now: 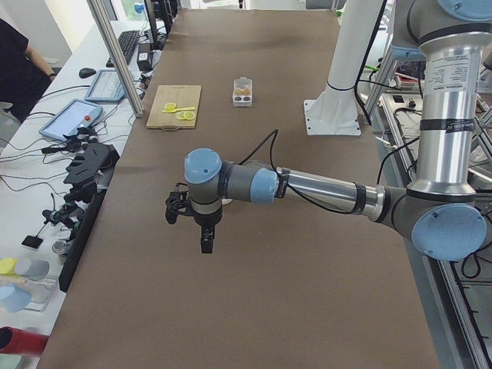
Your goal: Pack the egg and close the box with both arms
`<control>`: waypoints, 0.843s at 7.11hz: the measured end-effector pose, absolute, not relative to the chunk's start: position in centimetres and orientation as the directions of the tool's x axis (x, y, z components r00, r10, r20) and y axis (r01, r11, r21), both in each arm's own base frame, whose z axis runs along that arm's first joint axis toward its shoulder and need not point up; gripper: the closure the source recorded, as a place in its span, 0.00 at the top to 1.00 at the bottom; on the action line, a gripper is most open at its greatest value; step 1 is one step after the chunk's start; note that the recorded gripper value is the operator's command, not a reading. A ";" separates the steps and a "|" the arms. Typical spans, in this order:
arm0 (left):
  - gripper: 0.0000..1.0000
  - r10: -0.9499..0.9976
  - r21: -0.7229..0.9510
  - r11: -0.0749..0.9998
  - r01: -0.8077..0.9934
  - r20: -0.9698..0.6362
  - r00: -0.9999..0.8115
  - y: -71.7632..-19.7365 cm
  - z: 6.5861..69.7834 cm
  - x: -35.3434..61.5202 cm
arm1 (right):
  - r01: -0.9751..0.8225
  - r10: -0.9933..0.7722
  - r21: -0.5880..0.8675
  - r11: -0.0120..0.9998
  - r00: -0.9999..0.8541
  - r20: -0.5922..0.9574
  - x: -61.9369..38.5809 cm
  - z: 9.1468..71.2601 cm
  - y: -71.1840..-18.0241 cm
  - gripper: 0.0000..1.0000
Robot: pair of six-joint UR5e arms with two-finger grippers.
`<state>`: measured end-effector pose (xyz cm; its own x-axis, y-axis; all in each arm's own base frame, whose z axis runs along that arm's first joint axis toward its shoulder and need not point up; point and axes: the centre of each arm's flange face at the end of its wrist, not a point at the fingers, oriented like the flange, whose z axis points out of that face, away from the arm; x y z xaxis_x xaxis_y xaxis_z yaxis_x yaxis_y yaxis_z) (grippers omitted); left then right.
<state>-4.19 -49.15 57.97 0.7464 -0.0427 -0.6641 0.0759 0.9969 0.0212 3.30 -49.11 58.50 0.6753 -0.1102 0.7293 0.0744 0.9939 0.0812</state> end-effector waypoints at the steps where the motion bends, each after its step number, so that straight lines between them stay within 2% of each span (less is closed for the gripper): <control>1: 0.98 -0.049 0.015 0.997 0.079 -0.665 0.746 -49.3 58.2 -4.2 | 0.075 -0.110 0.081 0.994 0.674 0.730 3.3 58.5 -49.1 1.00; 6: 0.97 -0.025 0.037 0.997 0.069 -0.686 0.727 -49.2 59.4 -4.0 | 0.075 -0.110 0.081 0.994 0.660 0.743 3.1 58.3 -49.2 1.00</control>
